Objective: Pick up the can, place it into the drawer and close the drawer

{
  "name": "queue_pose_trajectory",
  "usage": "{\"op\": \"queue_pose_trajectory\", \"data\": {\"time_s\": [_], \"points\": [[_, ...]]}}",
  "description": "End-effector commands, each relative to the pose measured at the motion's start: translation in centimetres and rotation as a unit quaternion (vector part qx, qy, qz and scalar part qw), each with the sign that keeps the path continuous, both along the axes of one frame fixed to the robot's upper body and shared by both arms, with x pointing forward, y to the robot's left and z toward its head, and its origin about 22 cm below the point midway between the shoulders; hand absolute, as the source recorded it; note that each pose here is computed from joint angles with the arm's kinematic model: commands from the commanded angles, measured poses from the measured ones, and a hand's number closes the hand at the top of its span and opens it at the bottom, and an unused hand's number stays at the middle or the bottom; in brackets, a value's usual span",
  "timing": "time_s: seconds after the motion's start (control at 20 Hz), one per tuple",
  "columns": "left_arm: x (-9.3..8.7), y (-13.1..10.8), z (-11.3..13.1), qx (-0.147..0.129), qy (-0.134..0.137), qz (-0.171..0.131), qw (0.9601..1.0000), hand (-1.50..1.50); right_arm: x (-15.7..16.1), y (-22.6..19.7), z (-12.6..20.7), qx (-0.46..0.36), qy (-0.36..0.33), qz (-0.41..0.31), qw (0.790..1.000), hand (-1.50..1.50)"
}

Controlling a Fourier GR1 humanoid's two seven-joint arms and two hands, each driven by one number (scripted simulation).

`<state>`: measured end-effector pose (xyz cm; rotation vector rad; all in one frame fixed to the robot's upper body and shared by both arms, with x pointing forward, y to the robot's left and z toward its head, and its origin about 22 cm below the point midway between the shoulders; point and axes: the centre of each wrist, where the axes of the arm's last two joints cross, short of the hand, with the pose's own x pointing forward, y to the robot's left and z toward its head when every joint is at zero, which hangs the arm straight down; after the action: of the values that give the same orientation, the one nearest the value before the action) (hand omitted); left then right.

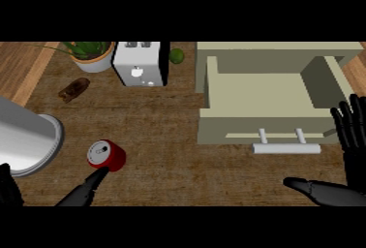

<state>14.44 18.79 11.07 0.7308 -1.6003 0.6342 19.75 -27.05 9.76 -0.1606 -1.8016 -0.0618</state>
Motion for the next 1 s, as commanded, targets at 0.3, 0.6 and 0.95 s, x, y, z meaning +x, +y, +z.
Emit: {"op": "queue_pose_trajectory", "data": {"time_s": [0.3,0.6,0.95], "points": [[3.5,-3.9,-2.0,-0.034,0.031,0.005,0.9989,-1.5,1.0,-1.2,-0.4,-0.006,-0.004,-0.002,1.0,-1.5],[4.9,-3.8,-5.5,-0.038,0.059,0.021,0.9973,-1.5,-2.2,-2.7,-0.3,-0.005,-0.015,-0.004,1.0,-1.5],[5.0,-4.6,-9.7,-0.035,0.081,0.043,0.9952,-1.5,-2.0,-3.2,1.3,-0.005,-0.019,-0.013,1.0,-1.5]]}}
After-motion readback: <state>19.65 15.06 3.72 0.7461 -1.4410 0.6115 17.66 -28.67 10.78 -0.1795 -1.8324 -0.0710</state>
